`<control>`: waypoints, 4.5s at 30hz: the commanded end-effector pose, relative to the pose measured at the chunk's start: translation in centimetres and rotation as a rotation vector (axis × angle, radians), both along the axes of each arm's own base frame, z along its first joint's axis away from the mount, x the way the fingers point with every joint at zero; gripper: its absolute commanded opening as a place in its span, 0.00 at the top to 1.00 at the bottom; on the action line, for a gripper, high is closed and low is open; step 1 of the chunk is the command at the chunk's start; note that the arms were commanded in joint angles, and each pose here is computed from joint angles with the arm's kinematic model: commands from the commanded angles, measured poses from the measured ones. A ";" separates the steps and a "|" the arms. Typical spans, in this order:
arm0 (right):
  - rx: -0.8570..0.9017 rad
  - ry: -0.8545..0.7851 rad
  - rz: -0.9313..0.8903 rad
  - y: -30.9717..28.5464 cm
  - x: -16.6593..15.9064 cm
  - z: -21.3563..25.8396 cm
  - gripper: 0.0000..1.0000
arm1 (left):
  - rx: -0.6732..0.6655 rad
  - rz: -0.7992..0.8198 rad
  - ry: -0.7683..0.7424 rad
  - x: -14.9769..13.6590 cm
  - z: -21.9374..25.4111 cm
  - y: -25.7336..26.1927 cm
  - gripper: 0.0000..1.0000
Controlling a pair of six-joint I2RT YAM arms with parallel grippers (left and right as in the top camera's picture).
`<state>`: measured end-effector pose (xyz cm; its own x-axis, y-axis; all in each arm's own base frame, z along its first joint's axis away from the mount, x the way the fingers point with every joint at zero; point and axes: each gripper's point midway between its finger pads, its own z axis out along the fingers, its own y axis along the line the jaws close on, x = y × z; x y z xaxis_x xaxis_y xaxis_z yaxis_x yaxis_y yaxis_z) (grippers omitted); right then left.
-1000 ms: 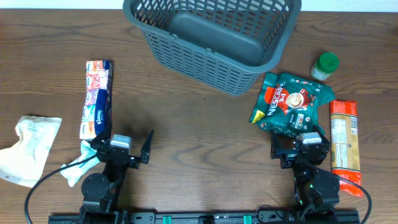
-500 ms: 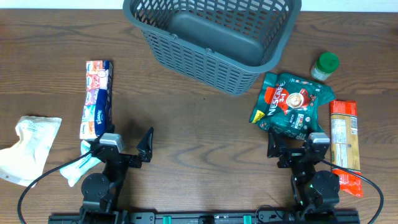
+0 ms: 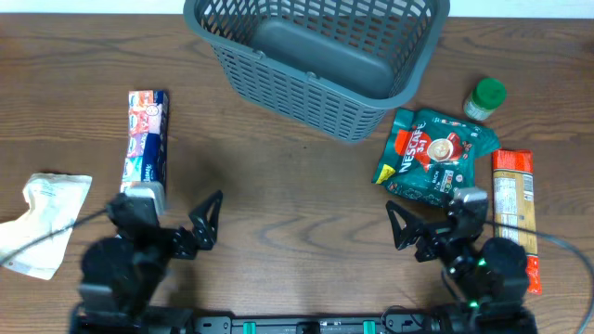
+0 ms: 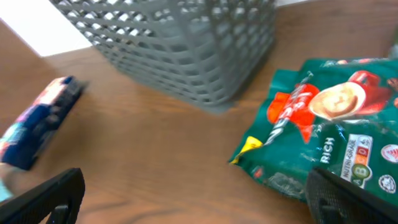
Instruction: Pack container
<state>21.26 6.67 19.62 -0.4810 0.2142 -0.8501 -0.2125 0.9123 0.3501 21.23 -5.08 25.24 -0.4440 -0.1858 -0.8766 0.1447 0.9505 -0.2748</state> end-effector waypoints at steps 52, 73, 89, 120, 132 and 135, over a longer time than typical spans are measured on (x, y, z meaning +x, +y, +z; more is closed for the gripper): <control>-0.366 0.461 0.528 12.8 9.2 -0.2 0.99 | 0.392 -0.356 0.138 21.7 9.4 -9.6 0.94; -0.689 0.361 0.534 9.4 10.8 -0.8 0.99 | 0.432 -0.383 0.169 27.5 3.3 -11.1 0.94; -0.811 0.237 0.321 7.1 15.0 1.4 0.96 | 0.442 -0.404 0.284 25.8 1.1 -10.6 0.94; -0.805 0.235 0.083 2.7 17.4 2.8 0.97 | 0.431 -0.447 0.453 21.9 -1.1 -11.7 0.94; -0.761 0.211 0.024 2.0 18.3 3.5 0.96 | 0.418 -0.439 0.530 20.5 -2.0 -11.3 0.94; -0.760 0.209 0.024 2.0 18.4 3.5 0.96 | 0.419 -0.440 0.536 20.4 -2.1 -11.3 0.94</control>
<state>39.17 8.92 22.47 -0.6502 -0.4292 -0.6269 -0.2639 0.9014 -0.3433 42.69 -16.40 26.09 -0.7290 0.3756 -0.5723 0.4778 0.8779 -0.0324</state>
